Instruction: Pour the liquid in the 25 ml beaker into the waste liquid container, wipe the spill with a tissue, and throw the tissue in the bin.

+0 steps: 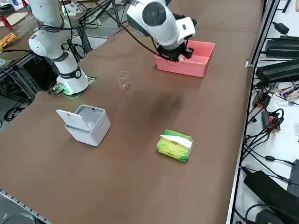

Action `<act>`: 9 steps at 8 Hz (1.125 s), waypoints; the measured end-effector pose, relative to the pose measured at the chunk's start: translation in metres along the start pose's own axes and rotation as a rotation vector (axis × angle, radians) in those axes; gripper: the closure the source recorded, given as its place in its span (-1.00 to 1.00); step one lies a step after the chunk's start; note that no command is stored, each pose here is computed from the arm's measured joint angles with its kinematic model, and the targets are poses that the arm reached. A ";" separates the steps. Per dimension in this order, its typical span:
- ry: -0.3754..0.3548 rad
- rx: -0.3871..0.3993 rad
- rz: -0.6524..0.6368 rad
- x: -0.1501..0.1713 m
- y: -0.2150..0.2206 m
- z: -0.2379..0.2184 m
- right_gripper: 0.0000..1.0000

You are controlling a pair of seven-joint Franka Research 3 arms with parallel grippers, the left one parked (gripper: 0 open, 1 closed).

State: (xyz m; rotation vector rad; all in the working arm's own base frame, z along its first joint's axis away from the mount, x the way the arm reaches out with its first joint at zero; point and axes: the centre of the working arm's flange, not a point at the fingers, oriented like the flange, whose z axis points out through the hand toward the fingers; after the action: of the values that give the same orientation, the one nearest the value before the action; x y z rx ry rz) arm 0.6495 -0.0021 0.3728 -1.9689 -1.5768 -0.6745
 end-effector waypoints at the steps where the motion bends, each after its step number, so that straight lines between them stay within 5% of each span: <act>1: 0.040 0.012 -0.024 -0.021 0.002 0.006 0.03; 6: 0.266 0.071 -0.085 -0.134 0.003 0.050 0.04; 9: 0.313 0.070 -0.117 -0.185 -0.005 0.078 0.04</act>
State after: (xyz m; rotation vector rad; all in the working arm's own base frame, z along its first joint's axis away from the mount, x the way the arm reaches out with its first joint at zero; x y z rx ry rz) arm 0.6128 -0.0815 0.1924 -1.6378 -1.5070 -0.9120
